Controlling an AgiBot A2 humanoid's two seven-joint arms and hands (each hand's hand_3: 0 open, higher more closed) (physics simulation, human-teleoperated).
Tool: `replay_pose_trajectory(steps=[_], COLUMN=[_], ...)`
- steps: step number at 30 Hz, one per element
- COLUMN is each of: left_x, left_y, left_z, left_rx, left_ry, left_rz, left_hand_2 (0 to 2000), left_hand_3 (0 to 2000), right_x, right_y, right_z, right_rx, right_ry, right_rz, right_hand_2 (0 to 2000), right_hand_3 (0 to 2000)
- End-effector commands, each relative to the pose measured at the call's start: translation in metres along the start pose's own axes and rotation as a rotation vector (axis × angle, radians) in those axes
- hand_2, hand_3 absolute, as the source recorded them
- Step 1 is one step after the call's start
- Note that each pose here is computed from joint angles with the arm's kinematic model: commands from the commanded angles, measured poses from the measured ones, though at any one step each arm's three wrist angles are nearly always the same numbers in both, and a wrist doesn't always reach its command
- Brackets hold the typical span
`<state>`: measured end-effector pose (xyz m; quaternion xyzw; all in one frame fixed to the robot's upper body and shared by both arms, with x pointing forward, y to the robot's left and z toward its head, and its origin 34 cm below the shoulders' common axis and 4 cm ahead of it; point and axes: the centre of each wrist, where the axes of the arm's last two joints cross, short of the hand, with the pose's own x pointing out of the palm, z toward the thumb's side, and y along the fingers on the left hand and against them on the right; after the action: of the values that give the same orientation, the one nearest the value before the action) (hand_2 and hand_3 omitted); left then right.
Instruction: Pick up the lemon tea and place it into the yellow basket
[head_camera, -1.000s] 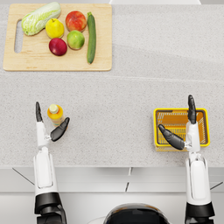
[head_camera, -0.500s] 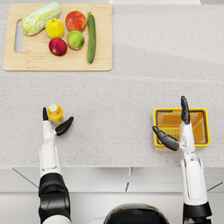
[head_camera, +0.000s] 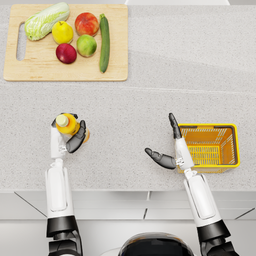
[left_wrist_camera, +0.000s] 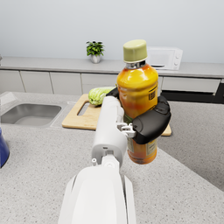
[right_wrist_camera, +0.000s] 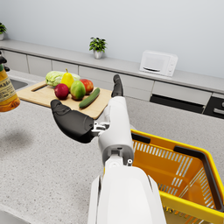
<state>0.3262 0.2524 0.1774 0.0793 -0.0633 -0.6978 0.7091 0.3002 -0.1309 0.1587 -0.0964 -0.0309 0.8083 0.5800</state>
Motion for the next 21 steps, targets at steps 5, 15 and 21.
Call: replay_pose_trajectory(steps=[5,15,21], left_x=[0.084,0.144,0.15], left_y=[0.0,-0.013,-0.021], left_z=[0.069,0.088,0.073], left_rx=[0.255,0.326,0.28], left_ry=[0.028,0.013,0.014], left_rz=[-0.312,-0.546,-0.566], left_hand_2=[2000,2000,2000], left_hand_3=[2000,2000,2000], right_x=[0.036,0.052,0.049], right_y=[-0.023,-0.031,-0.033], right_z=[0.018,0.03,0.042], right_rx=[-0.049,-0.084,-0.124], right_ry=[-0.007,-0.027,-0.045], right_rz=[0.105,0.141,0.132], right_hand_2=[0,0,1361], right_hand_3=[0,0,327])
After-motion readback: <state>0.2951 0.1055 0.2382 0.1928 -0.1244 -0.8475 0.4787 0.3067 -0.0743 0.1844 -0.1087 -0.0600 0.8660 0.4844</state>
